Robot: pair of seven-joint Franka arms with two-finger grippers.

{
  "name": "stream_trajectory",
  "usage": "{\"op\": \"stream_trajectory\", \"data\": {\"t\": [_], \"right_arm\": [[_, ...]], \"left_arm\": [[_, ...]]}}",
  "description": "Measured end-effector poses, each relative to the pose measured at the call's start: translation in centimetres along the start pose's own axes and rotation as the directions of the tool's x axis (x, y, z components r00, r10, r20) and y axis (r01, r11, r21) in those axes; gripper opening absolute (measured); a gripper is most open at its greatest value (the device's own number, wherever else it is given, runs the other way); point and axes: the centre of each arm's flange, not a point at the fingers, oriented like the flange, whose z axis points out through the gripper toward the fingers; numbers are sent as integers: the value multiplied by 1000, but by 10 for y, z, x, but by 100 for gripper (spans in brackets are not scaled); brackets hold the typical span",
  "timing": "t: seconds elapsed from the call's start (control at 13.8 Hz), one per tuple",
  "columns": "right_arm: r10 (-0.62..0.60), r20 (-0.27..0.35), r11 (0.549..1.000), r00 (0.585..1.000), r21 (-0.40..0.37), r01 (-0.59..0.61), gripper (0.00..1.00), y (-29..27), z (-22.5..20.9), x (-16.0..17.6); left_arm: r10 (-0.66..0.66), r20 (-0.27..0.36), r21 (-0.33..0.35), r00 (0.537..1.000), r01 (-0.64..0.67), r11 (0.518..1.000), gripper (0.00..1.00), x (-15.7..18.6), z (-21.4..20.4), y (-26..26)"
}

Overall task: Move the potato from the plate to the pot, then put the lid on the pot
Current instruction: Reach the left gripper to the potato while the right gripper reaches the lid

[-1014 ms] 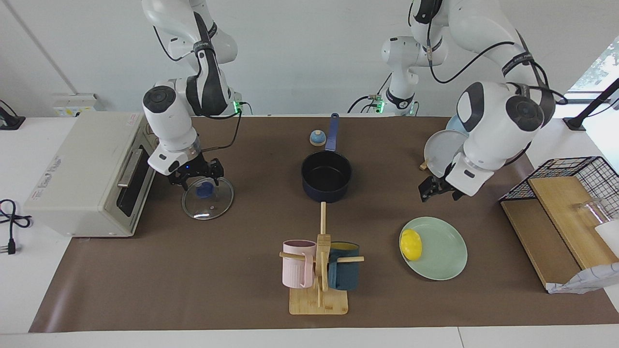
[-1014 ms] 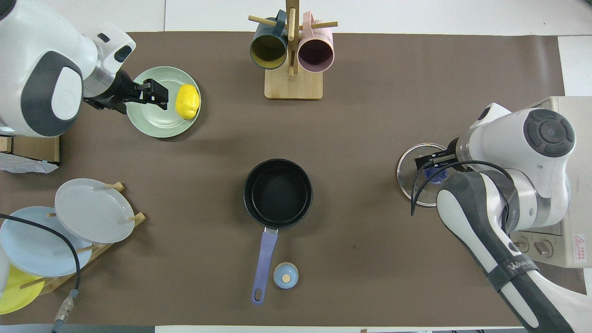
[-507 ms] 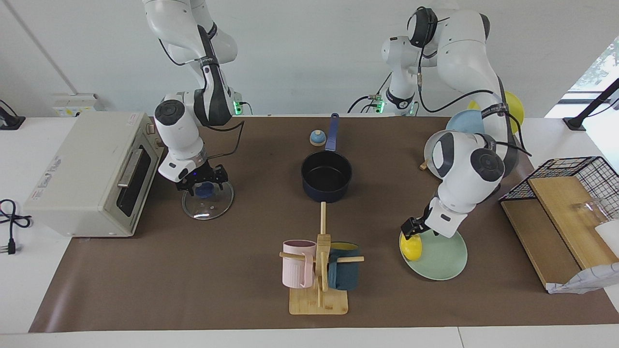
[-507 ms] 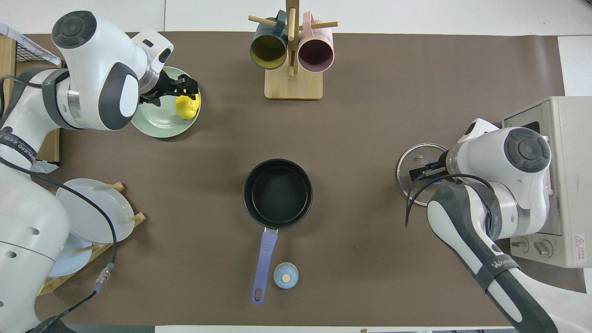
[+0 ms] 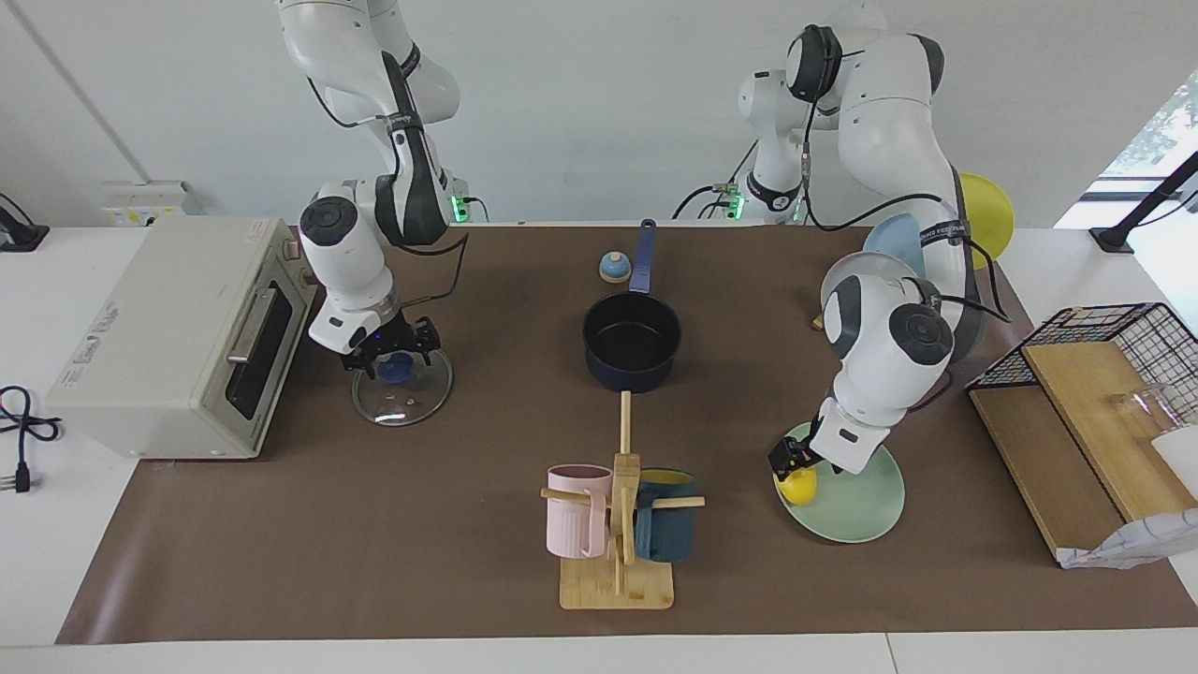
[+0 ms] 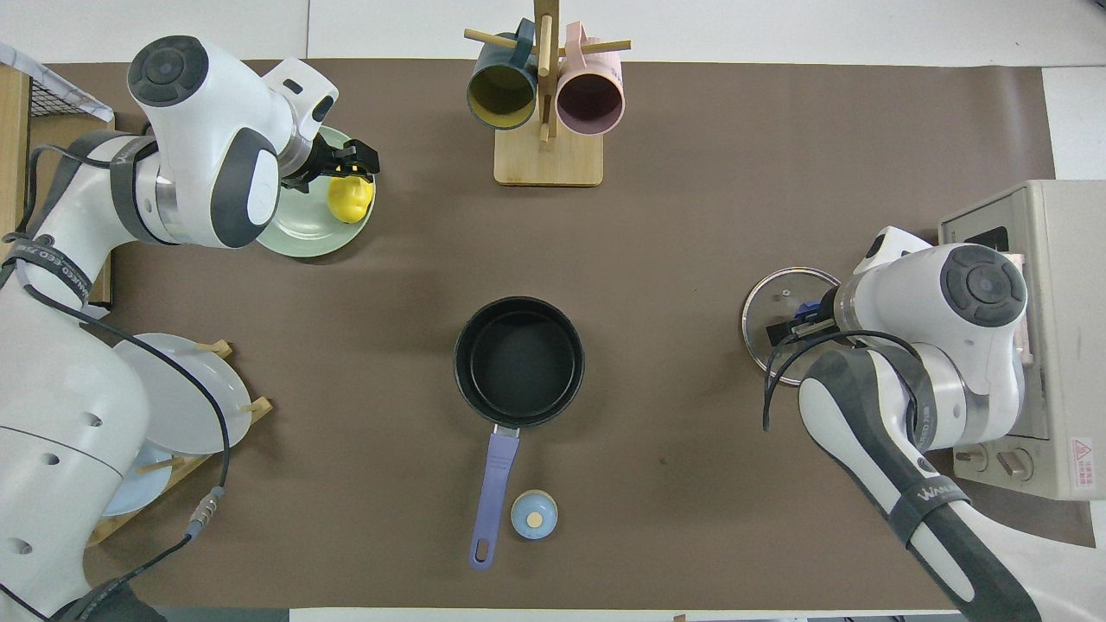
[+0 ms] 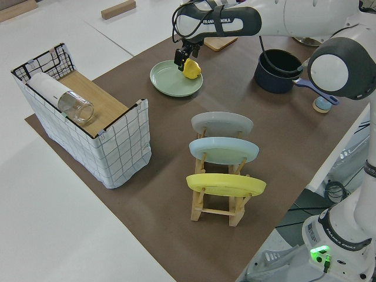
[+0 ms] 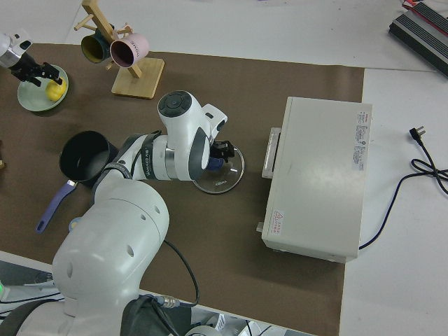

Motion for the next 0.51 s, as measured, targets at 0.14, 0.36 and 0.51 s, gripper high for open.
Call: {"op": "stream_trajectory", "data": {"t": [0.14, 0.36, 0.51], "right_arm": [[0, 0, 1000, 1000, 0, 0, 96, 0, 0, 0], [-1, 0, 1000, 1000, 0, 1, 85, 0, 0, 0], [-6, -1, 1000, 1000, 0, 6, 66, 0, -1, 0]], "left_arm": [[2, -1, 2, 1000, -2, 1000, 100, -2, 7, -1], [3, 1, 4, 1000, -3, 1000, 98, -3, 9, -1], [3, 0, 6, 1000, -3, 1000, 86, -3, 9, -3]]}}
